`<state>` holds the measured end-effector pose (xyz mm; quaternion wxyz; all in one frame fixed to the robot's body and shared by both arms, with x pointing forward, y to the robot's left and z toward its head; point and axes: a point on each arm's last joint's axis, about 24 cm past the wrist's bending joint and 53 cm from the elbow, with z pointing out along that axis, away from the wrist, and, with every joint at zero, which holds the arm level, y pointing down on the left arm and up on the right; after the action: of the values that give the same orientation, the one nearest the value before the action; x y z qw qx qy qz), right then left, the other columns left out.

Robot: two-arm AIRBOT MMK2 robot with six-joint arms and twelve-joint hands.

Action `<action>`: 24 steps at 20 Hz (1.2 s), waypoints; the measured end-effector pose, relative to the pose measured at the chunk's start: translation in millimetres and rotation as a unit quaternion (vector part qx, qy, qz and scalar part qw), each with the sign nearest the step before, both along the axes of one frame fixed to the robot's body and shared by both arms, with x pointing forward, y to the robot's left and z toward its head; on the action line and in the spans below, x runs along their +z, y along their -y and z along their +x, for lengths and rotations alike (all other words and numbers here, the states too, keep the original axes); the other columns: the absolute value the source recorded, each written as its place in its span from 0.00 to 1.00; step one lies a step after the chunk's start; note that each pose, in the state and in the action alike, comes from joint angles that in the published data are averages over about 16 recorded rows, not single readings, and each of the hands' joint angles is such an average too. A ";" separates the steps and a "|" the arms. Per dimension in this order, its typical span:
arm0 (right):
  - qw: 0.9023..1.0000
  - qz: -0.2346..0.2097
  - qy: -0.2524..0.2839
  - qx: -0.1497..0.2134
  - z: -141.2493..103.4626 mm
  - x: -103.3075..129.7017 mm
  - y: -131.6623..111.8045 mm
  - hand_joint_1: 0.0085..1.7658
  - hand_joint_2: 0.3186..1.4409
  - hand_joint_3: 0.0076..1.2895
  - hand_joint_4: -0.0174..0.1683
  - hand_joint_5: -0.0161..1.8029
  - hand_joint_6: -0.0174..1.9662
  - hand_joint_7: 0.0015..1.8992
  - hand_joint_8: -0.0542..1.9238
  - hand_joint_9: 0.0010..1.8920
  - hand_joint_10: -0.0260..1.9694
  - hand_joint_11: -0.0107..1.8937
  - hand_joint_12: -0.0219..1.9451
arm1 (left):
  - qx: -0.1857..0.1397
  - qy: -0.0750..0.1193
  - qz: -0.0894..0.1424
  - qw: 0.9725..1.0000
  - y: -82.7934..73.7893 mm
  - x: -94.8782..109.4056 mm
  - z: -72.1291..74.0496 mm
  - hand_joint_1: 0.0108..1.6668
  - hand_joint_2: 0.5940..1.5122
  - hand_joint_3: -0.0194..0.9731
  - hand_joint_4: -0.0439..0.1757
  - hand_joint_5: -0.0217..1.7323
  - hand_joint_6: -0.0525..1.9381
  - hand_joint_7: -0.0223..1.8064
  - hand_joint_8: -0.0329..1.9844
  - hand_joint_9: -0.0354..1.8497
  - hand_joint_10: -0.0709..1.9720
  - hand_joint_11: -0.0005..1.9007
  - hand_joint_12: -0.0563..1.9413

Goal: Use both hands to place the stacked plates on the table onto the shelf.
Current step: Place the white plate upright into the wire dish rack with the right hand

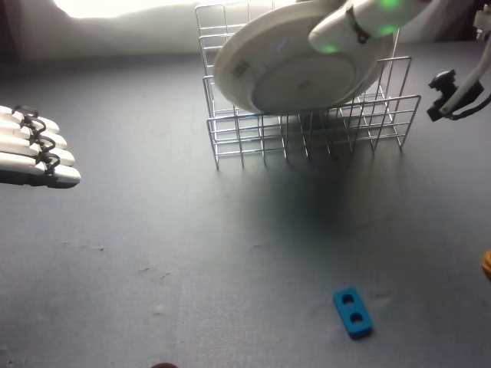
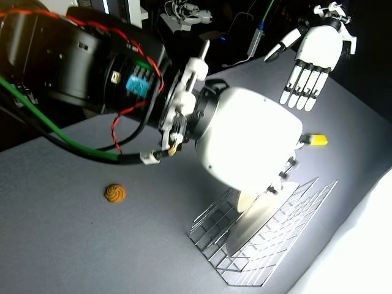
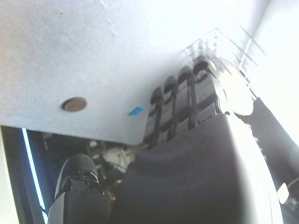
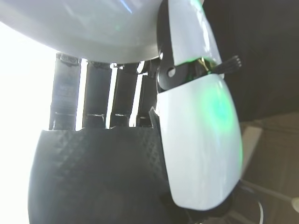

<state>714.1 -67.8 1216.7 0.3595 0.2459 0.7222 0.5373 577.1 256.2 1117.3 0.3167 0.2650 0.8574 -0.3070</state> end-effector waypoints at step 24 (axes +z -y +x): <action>0.998 -0.059 0.021 0.000 14.0 -46.8 -16.3 0.72 0.62 0.01 0.04 0.52 0.38 0.57 0.40 0.54 0.38 0.39 0.67 | -0.002 0.000 -0.004 1.000 2.9 0.4 1.9 0.01 0.53 0.04 0.21 0.04 0.03 0.03 0.02 0.03 0.04 0.01 0.03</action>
<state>728.1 -51.5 1169.9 0.3885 0.2133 0.7450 0.4986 579.0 253.3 1117.7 0.3170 0.2652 0.8559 -0.3107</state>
